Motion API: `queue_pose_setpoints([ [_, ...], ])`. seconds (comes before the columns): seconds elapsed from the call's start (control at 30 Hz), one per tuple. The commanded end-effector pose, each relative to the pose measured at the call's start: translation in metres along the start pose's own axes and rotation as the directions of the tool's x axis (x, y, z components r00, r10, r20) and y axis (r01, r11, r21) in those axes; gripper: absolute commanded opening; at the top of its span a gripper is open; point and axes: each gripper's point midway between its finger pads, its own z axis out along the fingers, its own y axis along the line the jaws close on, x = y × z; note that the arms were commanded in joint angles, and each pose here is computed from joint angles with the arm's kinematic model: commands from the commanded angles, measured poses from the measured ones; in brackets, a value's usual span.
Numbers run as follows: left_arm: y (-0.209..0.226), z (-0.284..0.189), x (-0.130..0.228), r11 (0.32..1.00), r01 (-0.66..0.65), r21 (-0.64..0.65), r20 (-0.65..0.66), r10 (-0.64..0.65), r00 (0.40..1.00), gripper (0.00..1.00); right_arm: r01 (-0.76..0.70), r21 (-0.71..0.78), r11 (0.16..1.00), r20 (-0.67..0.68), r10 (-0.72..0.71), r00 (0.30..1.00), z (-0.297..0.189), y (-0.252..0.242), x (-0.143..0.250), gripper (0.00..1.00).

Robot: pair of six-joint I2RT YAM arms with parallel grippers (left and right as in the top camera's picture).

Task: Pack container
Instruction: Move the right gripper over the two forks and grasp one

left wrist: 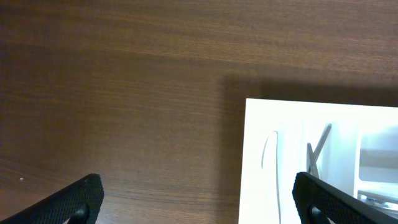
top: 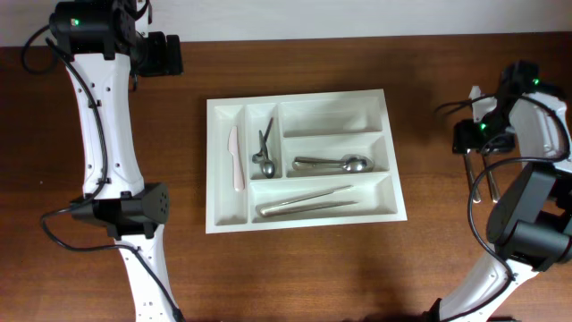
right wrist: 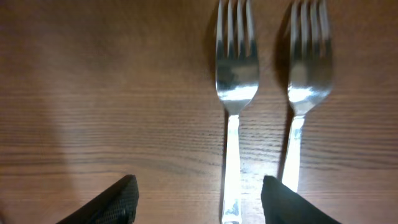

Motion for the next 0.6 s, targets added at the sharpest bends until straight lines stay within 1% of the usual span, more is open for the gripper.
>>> queue_pose_setpoints([
  [0.0, 0.001, -0.006, -0.002, 1.000, 0.012, -0.003, 0.019, -0.011, 1.000, 0.99, -0.023, 0.032, 0.999, -0.011, 0.023, 1.000, 0.013, -0.006, 0.009, 0.64],
  [0.13, 0.001, -0.006, -0.002, 1.000, 0.012, -0.003, 0.019, -0.011, 1.000, 0.99, -0.025, 0.035, 0.999, -0.004, 0.026, 1.000, 0.029, -0.006, 0.013, 0.64],
  [0.57, 0.001, -0.006, -0.002, 1.000, 0.012, -0.003, 0.019, -0.011, 1.000, 0.99, -0.055, 0.043, 0.998, 0.007, 0.054, 0.998, 0.048, -0.019, 0.016, 0.64],
])
